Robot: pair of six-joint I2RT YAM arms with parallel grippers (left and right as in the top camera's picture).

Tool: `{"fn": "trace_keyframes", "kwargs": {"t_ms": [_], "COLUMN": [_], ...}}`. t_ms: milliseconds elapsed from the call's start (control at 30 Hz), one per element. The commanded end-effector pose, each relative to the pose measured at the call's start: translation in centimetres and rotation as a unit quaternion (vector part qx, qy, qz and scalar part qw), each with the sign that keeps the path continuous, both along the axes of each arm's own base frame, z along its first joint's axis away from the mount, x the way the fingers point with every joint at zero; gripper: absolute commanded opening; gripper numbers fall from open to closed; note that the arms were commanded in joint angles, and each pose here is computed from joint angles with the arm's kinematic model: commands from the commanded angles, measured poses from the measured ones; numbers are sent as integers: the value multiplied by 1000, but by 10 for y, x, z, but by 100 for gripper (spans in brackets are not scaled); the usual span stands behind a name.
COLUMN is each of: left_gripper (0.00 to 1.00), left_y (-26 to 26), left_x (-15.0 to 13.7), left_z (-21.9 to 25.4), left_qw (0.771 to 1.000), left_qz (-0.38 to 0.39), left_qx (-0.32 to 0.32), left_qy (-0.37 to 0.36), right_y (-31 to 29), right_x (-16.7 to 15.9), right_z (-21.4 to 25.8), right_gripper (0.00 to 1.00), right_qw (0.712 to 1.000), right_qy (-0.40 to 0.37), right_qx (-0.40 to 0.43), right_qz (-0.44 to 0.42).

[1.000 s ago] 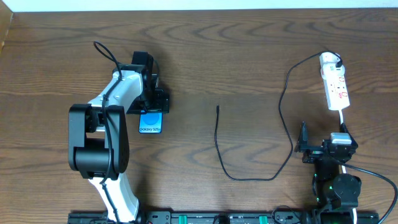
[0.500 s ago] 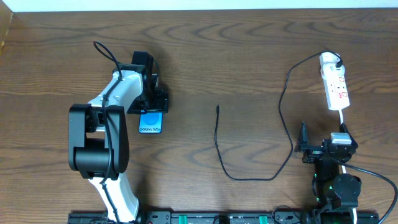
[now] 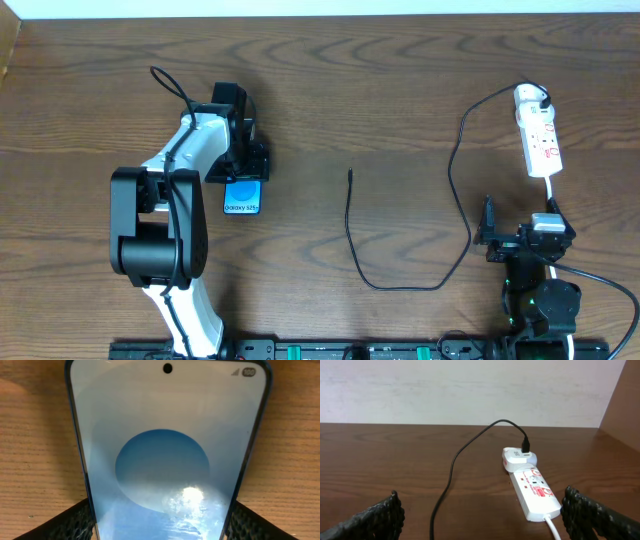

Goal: Plug charger to phone and switch on socket
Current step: 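Lower the left gripper and close it on the phone's sides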

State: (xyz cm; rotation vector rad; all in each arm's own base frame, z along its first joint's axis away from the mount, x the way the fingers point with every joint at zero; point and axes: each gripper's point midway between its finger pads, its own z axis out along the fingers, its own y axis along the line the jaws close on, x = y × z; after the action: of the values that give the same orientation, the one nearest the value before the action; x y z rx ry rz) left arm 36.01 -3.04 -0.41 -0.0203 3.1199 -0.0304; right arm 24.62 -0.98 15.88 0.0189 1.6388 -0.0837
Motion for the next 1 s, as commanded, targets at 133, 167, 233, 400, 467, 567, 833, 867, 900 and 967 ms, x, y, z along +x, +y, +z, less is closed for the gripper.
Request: {"fn": "trace_keyframes", "kwargs": {"t_ms": [133,167,233,400,467,567,833,867,900,967], "left_gripper": [73,71,68,59,55,46,20,19,13,8], "left_y": [2,2,2,2,2,2,2,2,2,2], "left_x": [-15,-15,-15,-15,-16,-16,-16,-16,-16,-16], "left_z": [-15,-15,-15,-15,-15,-15,-15,-15,-15,-15], "left_qw": [1000,1000,1000,1000,1000,1000,1000,1000,1000,1000], "left_qz": [1,1,1,1,1,1,1,1,1,1], "left_qx": [-1,-1,-1,-1,-1,-1,-1,-1,-1,-1], "left_qy": [29,29,29,29,30,31,31,31,31,31], "right_y": [0,0,0,0,0,0,0,0,0,0], "right_x": [0,0,0,0,0,0,0,0,0,0], "right_z": [0,0,0,0,0,0,0,0,0,0], "right_gripper": [99,99,99,99,99,99,99,99,99,99], "right_qw": [1000,1000,1000,1000,1000,1000,1000,1000,1000,1000], "right_qy": [-2,-2,-2,-2,-2,-2,-2,-2,-2,-2], "right_qx": [3,3,3,3,3,3,3,3,3,3], "right_qz": [-3,-3,-3,-3,-3,-3,-3,-3,-3,-3]}}
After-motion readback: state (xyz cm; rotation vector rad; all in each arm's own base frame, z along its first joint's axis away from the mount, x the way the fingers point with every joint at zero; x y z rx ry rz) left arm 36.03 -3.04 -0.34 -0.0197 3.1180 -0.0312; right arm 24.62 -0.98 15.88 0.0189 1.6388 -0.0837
